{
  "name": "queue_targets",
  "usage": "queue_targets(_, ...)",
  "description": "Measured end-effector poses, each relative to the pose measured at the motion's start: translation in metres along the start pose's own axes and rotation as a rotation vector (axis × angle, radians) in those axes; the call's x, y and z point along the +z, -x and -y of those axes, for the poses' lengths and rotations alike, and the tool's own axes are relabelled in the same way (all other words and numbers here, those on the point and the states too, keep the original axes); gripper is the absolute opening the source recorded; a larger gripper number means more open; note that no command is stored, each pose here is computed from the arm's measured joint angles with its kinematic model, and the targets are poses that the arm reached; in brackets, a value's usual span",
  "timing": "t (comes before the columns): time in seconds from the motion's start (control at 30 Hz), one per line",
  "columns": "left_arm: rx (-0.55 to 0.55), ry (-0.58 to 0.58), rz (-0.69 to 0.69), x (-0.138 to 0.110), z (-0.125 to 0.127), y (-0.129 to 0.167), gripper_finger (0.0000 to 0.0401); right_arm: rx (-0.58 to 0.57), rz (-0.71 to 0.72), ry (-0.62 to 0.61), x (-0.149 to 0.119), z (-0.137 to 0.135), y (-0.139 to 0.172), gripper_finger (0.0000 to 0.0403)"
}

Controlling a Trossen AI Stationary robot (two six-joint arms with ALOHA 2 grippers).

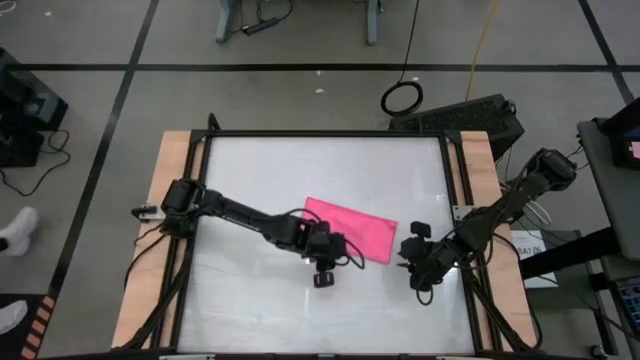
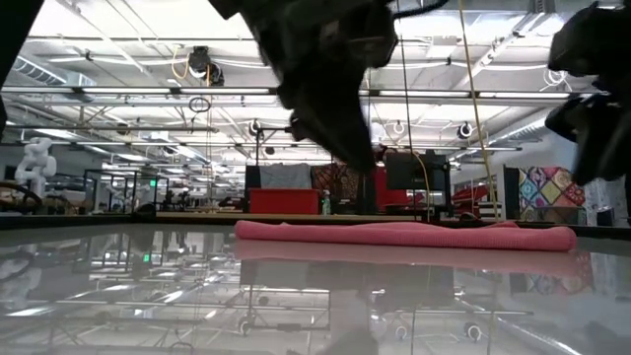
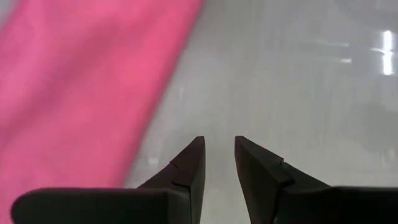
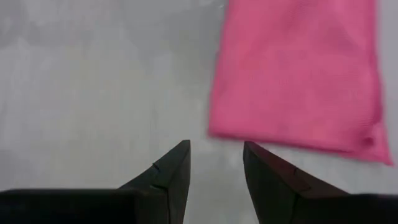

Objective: Roll towel
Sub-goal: Fold the pink towel

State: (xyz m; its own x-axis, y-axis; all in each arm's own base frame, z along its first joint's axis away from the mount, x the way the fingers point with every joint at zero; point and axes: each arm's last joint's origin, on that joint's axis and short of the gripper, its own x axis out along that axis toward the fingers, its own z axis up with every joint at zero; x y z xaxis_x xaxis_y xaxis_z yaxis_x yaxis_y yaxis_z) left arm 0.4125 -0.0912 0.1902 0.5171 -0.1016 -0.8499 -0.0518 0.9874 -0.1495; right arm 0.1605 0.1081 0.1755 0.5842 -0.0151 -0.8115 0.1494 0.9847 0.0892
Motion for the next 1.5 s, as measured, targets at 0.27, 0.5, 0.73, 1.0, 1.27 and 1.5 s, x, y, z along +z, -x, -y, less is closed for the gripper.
queue_targets(0.27, 0.13, 0.036, -0.033, -0.016, -0.003, -0.007, 0.0093, -0.082, 0.063, -0.112, 0.011, 0.012, -0.005, 0.0138)
queue_targets(0.5, 0.211, 0.102, -0.054, -0.034, -0.043, -0.024, 0.0093, -0.221, 0.139, -0.15, 0.017, 0.025, -0.017, 0.0138)
queue_targets(0.73, 0.198, 0.141, -0.066, -0.045, -0.052, -0.03, 0.0093, -0.214, 0.144, -0.177, 0.012, 0.038, -0.047, 0.0138)
queue_targets(1.0, 0.199, 0.194, -0.052, -0.044, -0.052, -0.03, 0.0093, -0.113, 0.027, -0.15, 0.004, 0.051, -0.074, 0.0138)
queue_targets(1.27, 0.217, 0.145, -0.074, -0.041, -0.073, -0.029, 0.0093, 0.039, 0.042, -0.26, 0.008, 0.041, -0.078, 0.0138)
queue_targets(1.5, 0.198, -0.115, -0.127, -0.04, -0.092, -0.027, 0.0093, 0.12, 0.042, -0.332, 0.004, 0.026, -0.075, 0.0138)
